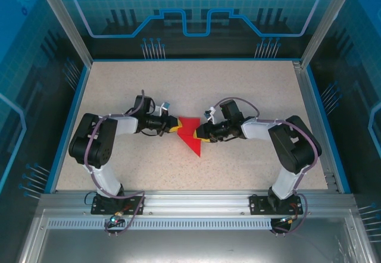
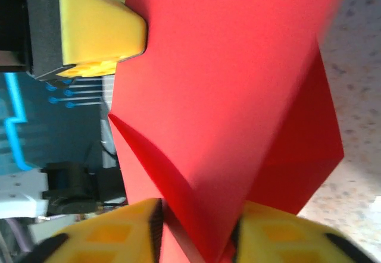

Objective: Fold a paper plane with a square sheet of paper (pick it up from the middle)
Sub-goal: Place the paper at the center of the table.

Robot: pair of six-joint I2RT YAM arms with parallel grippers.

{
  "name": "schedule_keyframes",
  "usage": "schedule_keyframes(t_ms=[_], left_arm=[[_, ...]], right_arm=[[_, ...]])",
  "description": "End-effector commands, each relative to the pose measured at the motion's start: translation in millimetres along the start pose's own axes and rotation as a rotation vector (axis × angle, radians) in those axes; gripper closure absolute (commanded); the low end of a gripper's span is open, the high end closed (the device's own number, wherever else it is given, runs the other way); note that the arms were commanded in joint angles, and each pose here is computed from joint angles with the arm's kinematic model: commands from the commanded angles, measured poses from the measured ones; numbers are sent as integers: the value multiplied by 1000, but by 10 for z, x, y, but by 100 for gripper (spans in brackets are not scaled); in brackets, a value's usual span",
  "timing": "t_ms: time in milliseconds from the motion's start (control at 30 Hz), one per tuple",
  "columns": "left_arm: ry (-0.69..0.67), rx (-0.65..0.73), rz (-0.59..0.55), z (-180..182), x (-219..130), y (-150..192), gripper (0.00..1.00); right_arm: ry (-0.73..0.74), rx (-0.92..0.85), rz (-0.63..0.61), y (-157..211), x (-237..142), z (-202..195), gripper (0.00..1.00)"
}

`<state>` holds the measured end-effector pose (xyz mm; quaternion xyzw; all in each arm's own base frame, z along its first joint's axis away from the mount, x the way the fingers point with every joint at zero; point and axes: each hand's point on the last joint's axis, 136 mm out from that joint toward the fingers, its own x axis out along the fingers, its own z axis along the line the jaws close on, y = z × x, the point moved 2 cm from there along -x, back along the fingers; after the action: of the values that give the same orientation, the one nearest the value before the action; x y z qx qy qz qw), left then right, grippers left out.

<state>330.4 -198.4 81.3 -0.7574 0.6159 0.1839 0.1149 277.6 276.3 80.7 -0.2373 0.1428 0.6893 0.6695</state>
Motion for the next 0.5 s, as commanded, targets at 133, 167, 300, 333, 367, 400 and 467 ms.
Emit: schedule_keyframes(t_ms=[133, 167, 300, 333, 367, 400, 467], left_arm=[[-129, -14, -100, 152, 192, 70, 100], [-140, -15, -109, 165, 207, 77, 100], [-195, -5, -136, 206, 250, 144, 100], [-206, -8, -141, 225, 251, 161, 100], [-212, -13, -149, 236, 244, 162, 100], [-216, -20, -158, 243, 233, 166, 100], [-210, -28, -171, 226, 218, 166, 100]], right_arm=[[350, 66, -70, 46, -313, -423, 46], [386, 73, -83, 54, -361, -451, 46], [397, 23, -123, 43, -435, -284, 50], [389, -2, -126, 55, -420, -211, 54], [387, -25, -119, 92, -388, -157, 57], [408, -53, -114, 141, -359, -119, 60], [513, -130, -150, 211, -349, -77, 59]])
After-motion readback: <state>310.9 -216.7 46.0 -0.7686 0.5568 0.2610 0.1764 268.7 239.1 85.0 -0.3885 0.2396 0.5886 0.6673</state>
